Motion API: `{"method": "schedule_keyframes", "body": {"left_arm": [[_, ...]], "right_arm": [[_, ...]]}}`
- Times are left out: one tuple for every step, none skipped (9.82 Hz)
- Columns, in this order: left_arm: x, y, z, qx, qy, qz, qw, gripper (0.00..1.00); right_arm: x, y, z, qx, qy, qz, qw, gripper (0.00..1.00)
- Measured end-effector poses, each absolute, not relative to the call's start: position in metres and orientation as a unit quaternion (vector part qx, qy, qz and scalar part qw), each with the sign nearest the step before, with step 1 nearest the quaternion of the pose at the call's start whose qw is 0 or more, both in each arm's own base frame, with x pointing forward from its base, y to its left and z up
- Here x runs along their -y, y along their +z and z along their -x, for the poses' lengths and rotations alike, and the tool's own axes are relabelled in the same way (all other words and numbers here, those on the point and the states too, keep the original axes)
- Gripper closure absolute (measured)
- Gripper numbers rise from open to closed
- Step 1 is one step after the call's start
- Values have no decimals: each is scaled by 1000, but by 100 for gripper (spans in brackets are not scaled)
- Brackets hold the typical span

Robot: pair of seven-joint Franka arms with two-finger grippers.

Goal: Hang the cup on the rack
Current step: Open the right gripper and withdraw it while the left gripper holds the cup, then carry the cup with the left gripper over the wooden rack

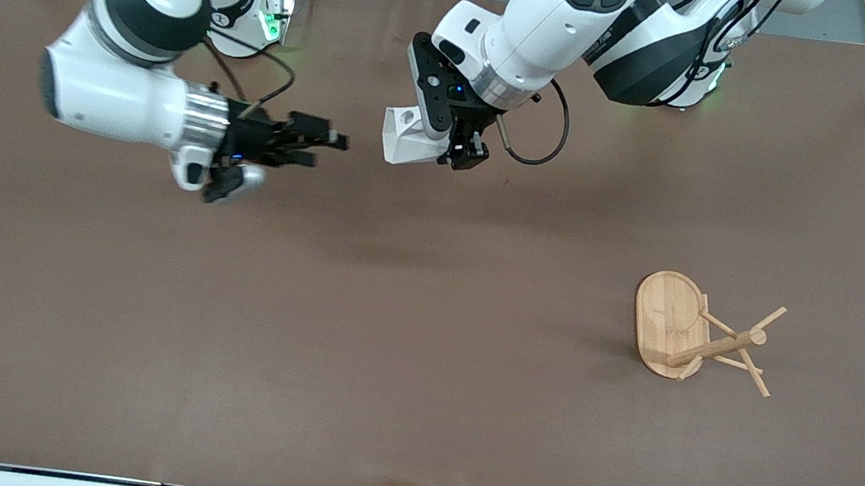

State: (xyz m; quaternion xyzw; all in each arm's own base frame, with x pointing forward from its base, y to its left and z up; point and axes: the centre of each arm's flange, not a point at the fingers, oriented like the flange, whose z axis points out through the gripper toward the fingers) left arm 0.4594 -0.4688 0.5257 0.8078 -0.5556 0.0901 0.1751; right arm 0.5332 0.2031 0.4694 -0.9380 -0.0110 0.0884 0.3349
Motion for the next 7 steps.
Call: {"method": "schedule_keyframes", "body": {"left_arm": [[462, 525, -466, 550, 91, -812, 174, 25], [449, 526, -478, 539, 93, -819, 172, 25], [430, 527, -494, 520, 92, -832, 170, 25], [405, 534, -509, 491, 88, -851, 166, 25], [380, 546, -519, 453, 81, -874, 160, 25], [356, 560, -524, 408, 76, -897, 153, 25], [335, 572, -529, 362, 71, -918, 149, 25]], "right_arm": [[-174, 486, -544, -23, 73, 955, 286, 0], [-142, 495, -552, -46, 54, 970, 232, 0], [-106, 499, -559, -55, 33, 983, 170, 0], [-69, 504, -563, -60, 14, 992, 107, 0], [-38, 516, -564, -67, -4, 996, 64, 0], [-13, 533, -561, -78, -16, 996, 43, 0], [6, 558, -554, -90, -12, 995, 36, 0]]}}
